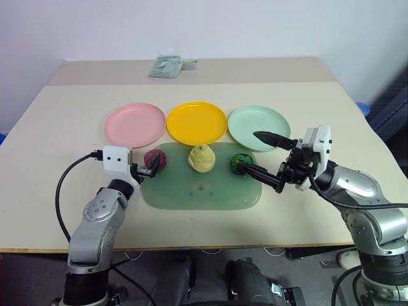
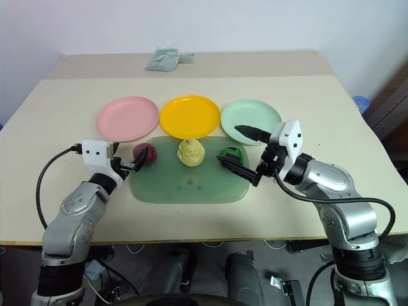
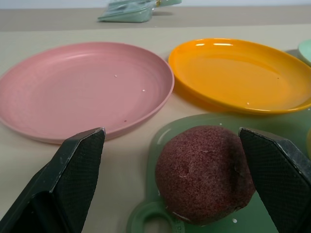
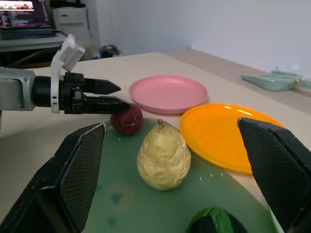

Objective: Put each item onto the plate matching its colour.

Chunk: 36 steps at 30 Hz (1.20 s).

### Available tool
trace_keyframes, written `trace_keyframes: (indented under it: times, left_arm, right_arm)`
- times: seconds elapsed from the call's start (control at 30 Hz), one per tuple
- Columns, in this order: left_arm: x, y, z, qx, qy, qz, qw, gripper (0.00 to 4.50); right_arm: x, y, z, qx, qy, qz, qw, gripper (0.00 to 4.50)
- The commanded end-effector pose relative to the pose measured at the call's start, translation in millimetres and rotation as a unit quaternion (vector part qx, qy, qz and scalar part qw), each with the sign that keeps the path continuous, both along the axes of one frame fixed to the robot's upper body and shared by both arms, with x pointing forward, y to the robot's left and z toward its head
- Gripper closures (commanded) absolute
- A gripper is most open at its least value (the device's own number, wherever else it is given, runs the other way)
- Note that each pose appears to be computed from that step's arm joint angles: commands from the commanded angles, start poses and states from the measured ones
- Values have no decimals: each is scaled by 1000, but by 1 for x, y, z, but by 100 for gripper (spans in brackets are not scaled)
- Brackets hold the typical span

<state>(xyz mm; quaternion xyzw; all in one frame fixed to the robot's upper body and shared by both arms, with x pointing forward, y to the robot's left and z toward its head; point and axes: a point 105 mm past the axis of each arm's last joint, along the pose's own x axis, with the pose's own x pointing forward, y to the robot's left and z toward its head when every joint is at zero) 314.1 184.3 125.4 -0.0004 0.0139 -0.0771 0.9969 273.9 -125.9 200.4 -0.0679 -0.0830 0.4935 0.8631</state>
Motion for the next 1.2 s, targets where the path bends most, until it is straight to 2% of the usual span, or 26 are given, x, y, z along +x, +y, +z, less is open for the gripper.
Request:
trace_keyframes:
  times: [0.03,0.53,0.63,0.7,0.77,0.87,0.93,1.03,1.1,1.2]
  left_arm:
    - [0,0,9,1,-14,10,1000,0]
    - [20,-30,-12,-3,29,-27,999,0]
    - [19,-28,-15,-3,35,-20,999,84]
    - [19,-25,-17,2,40,-10,999,172]
    - [18,-24,-18,-1,43,-7,999,172]
    - [20,-25,-3,-28,16,-14,999,172]
    - [28,-20,16,-57,-13,6,998,172]
    - [61,25,58,-111,-67,116,985,172]
    - [77,49,63,-100,-71,169,978,172]
    - [93,60,60,-90,-64,201,973,172]
  right_arm:
    - [-3,4,6,-3,-13,18,1000,3]
    - [0,0,9,-14,-24,0,1000,3]
    - [0,-1,9,-14,-25,-4,1000,0]
    - [-1,-1,9,-14,-25,-6,1000,0]
    - [-1,-2,9,-14,-25,-8,1000,0]
    - [1,-2,10,-14,-29,-14,999,0]
    - [3,-2,12,-11,-32,-18,999,0]
    - [14,-4,20,1,-47,-39,998,0]
    - [20,-4,23,4,-55,-46,997,0]
    - [25,-3,24,7,-60,-54,997,0]
